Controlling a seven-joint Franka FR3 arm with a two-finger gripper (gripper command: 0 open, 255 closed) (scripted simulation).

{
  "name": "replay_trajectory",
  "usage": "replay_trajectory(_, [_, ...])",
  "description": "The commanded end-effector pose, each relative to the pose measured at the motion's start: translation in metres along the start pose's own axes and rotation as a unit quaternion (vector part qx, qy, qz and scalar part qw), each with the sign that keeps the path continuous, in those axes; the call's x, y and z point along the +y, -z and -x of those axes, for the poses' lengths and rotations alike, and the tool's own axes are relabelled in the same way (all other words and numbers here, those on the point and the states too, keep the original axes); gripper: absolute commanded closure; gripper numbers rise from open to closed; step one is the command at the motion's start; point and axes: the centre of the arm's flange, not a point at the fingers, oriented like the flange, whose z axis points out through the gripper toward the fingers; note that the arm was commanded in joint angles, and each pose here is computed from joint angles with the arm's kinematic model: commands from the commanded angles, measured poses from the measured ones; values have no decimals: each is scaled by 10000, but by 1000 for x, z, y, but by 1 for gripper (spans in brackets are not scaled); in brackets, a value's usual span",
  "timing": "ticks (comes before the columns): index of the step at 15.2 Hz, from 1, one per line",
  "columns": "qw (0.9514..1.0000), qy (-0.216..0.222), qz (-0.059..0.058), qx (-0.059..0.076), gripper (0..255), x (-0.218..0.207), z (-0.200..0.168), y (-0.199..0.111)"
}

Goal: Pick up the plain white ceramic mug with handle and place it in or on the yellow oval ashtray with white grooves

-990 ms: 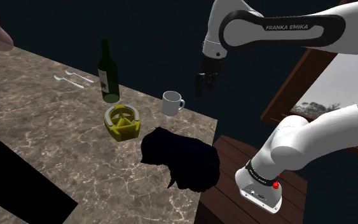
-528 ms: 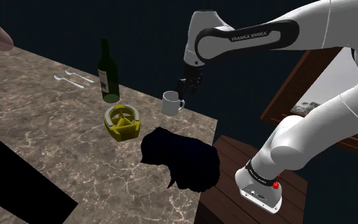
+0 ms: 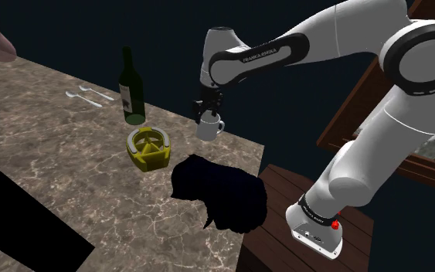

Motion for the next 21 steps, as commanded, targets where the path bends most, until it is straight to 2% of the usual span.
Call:
replay_trajectory(1, [10000,-9,2,37,0,-2,-14,-8])
replay_trajectory(8, [10000,-9,2,37,0,-2,-14,-48])
replay_trajectory(16, [10000,-9,2,37,0,-2,-14,-48])
replay_trajectory(17, [10000,-9,2,37,255,-2,-14,-48])
replay_trajectory(21, [10000,-9,2,37,255,-2,-14,-48])
